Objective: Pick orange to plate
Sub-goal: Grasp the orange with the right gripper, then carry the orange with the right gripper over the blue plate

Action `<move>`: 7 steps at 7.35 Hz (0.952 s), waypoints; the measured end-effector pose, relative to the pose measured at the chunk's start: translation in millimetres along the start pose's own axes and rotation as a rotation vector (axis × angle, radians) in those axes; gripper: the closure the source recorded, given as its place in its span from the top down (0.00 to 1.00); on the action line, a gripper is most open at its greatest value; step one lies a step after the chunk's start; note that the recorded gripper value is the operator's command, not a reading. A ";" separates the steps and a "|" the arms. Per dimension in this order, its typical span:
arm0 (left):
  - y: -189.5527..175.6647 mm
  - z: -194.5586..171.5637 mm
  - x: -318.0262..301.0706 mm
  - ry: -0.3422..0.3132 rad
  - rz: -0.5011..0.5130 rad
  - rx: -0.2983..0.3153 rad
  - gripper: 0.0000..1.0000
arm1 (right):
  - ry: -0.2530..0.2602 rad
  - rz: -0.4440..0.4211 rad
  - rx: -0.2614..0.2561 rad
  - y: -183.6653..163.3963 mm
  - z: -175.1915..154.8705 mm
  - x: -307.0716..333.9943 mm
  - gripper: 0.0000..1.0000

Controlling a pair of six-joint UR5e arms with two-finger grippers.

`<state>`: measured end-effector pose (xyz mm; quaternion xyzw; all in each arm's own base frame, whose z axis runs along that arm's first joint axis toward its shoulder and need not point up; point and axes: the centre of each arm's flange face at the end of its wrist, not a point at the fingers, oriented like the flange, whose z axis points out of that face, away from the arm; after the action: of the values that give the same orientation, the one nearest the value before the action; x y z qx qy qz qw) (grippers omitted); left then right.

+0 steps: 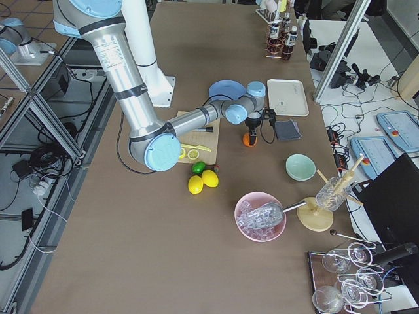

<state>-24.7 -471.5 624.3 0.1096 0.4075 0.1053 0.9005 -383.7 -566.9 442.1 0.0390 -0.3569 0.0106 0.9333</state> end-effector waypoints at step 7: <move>10.4 5.4 -4.7 0.000 -0.013 -0.015 0.98 | -0.029 0.004 0.030 -0.3 -10.5 -28.5 0.00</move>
<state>-24.7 -463.5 634.0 0.1004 0.4073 0.1025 0.9019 -398.0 -566.2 415.3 0.0525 -0.3700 0.0173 0.9274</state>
